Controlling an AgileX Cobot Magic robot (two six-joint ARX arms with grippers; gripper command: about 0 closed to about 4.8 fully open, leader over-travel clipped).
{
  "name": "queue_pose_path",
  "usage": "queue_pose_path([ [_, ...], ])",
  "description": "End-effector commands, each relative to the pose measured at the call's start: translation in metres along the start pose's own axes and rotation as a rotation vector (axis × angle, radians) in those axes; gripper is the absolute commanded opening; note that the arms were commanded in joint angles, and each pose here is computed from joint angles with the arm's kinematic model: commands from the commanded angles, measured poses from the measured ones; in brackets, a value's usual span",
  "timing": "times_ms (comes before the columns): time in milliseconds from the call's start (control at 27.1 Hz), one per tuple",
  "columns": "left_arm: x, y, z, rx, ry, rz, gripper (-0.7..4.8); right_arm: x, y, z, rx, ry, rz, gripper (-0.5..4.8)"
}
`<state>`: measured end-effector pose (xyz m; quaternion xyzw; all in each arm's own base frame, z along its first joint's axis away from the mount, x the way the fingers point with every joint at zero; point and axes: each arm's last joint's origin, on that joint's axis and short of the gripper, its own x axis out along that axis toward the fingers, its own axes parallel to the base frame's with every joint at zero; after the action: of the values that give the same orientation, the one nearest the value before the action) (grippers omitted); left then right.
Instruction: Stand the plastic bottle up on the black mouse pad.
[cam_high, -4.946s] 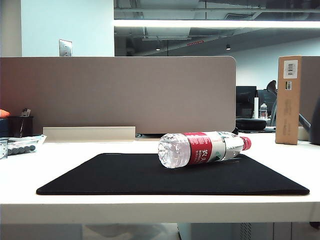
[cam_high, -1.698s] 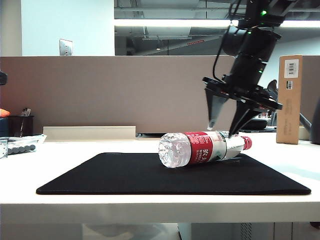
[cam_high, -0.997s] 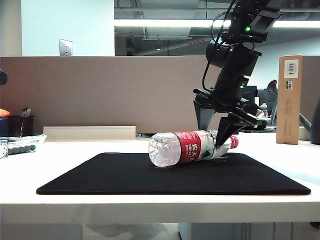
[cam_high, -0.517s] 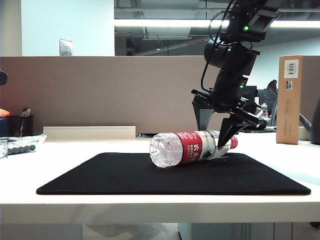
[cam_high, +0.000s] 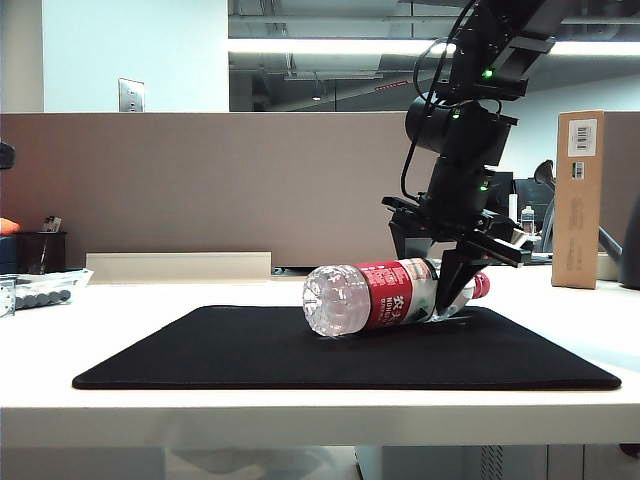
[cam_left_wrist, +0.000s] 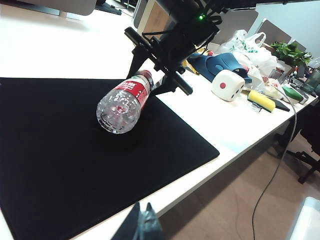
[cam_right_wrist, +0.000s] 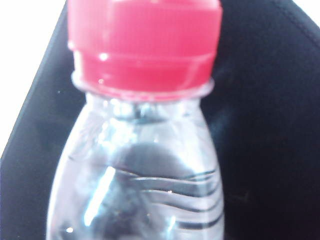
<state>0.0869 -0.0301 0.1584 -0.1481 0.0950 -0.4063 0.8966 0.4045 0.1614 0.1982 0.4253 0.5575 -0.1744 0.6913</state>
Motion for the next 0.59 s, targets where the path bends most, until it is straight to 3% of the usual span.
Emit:
queue_pose_path([
  [37,0.000,-0.001,0.002,0.015,-0.009,-0.008,-0.05,0.005,0.003,0.001,-0.008,-0.015,0.042,-0.09],
  [185,0.000,-0.001,0.002,0.015,-0.010,-0.005,-0.05,0.002,0.020,0.006,-0.065,-0.074,0.211,-0.09],
  [295,0.000,-0.001,0.002,0.014,-0.010,-0.001,-0.05,-0.003,0.036,0.006,-0.332,-0.162,0.355,-0.09],
  [591,0.000,0.000,0.002,0.007,-0.013,0.018,-0.05,-0.035,0.060,-0.014,-0.723,-0.361,0.522,-0.09],
])
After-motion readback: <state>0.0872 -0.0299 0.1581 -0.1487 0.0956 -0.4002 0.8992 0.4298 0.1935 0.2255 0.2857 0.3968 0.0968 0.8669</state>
